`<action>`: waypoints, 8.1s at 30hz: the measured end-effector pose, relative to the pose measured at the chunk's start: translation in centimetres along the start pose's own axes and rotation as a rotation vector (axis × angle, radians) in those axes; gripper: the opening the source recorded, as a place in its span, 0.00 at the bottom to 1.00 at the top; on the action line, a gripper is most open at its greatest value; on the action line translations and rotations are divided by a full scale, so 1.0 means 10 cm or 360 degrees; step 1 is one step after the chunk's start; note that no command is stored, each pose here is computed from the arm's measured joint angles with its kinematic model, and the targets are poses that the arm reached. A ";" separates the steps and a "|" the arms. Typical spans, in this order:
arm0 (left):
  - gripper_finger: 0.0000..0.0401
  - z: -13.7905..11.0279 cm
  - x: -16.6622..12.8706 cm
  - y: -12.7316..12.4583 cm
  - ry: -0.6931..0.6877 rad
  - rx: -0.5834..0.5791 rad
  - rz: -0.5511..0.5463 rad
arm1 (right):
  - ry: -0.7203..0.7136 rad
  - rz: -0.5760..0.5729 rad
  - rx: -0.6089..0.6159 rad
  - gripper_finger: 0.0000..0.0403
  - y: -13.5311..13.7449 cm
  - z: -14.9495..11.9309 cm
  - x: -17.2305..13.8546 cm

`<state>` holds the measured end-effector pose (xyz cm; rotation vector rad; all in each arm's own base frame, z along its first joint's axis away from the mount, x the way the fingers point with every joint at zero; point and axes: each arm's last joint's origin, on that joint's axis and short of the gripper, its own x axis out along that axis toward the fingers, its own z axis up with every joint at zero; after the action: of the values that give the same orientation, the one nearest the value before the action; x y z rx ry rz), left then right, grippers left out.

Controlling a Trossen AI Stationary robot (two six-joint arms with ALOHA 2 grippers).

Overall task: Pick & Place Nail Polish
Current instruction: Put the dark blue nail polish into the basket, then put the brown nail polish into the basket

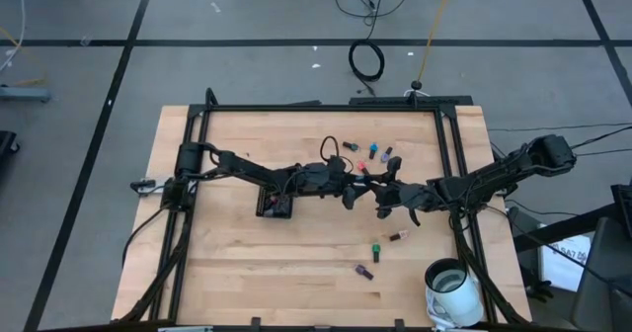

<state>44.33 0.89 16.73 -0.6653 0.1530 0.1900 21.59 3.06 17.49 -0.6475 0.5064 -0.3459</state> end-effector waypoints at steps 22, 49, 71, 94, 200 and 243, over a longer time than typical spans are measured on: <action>0.26 0.05 0.01 0.07 -0.0019 -0.0022 0.0024 | 0.0005 0.0006 -0.0005 0.12 0.00 0.00 0.00; 0.13 0.41 -0.25 -0.02 0.0079 0.0518 0.0213 | 0.0042 0.0014 0.0573 0.52 -0.12 -0.03 -0.15; 0.13 -0.06 -1.52 -0.17 0.0013 0.0889 0.0673 | -0.0045 -0.0162 0.0874 0.43 -0.42 -0.33 -0.61; 0.13 -0.27 -2.36 0.37 -0.0252 0.0497 0.0420 | -0.0131 -0.0208 0.0930 0.42 -0.41 -0.44 -0.66; 0.63 -0.60 -2.43 0.45 0.0110 0.0390 0.0487 | 0.0959 0.1322 0.0322 0.42 0.79 -0.08 -0.41; 0.62 -0.54 -2.43 0.45 -0.0021 0.0577 0.0606 | -0.0437 0.0545 0.0618 0.11 -0.39 -0.10 0.21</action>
<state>19.29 -2.04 14.71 -0.2684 0.2934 0.5193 22.21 -1.36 18.61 -0.2179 0.2677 -0.0246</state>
